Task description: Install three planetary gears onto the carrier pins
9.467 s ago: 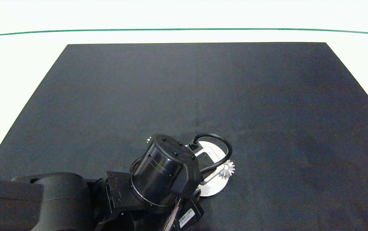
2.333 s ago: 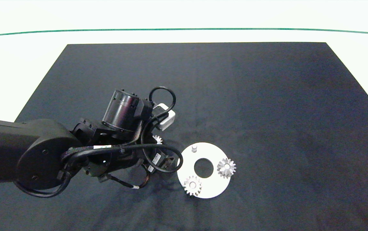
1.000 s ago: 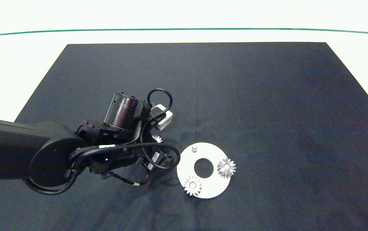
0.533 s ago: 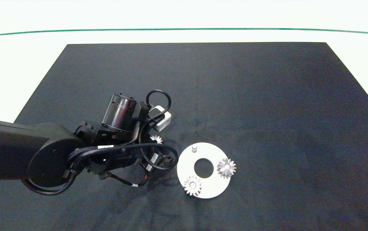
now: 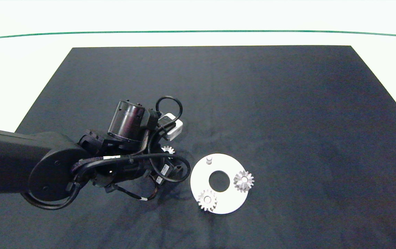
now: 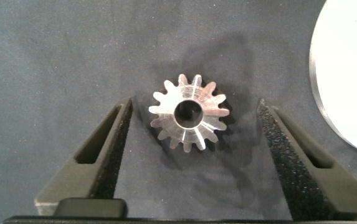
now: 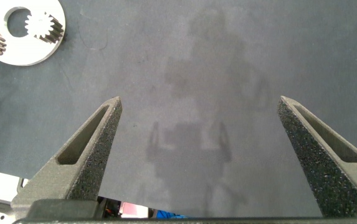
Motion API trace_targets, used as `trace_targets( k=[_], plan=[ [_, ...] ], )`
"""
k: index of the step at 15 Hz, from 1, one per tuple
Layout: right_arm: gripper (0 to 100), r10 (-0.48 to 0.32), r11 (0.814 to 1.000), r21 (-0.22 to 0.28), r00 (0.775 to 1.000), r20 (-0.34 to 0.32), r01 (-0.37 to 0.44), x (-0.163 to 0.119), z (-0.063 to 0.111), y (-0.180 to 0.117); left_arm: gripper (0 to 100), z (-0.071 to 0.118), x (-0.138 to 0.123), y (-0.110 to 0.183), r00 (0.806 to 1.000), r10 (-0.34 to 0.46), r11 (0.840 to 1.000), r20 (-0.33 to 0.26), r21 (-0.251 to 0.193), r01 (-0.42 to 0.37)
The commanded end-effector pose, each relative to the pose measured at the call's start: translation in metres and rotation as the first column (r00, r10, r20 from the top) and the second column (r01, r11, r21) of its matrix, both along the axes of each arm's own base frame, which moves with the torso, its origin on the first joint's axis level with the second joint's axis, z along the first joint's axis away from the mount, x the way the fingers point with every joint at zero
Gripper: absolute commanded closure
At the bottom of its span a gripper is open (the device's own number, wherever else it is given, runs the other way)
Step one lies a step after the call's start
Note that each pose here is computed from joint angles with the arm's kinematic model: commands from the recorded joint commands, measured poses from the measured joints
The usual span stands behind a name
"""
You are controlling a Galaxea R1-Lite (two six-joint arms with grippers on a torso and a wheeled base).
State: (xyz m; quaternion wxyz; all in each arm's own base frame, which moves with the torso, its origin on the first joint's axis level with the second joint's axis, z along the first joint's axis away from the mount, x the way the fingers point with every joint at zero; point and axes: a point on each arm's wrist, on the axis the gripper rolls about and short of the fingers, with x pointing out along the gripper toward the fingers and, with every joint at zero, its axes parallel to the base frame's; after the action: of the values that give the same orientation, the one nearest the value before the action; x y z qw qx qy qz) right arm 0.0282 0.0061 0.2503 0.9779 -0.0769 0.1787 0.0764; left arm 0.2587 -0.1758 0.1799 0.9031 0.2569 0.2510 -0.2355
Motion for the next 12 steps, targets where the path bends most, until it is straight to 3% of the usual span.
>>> trace_targets(
  k=[1, 12],
  plan=[
    [0, -0.001, 1.0, -0.002, 1.0, -0.001, 0.001, -0.0001, 0.0001, -0.0001, 26, 0.0007, -0.0002, 0.0003, 1.0, 0.001, 1.0, 0.003, 0.0, -0.001],
    [0, -0.001, 1.0, -0.002, 1.0, -0.001, 0.001, -0.0001, 0.0001, -0.0001, 49, -0.0003, 0.0005, -0.0015, 1.0, -0.009, 1.0, 0.016, -0.003, 0.009]
  ],
)
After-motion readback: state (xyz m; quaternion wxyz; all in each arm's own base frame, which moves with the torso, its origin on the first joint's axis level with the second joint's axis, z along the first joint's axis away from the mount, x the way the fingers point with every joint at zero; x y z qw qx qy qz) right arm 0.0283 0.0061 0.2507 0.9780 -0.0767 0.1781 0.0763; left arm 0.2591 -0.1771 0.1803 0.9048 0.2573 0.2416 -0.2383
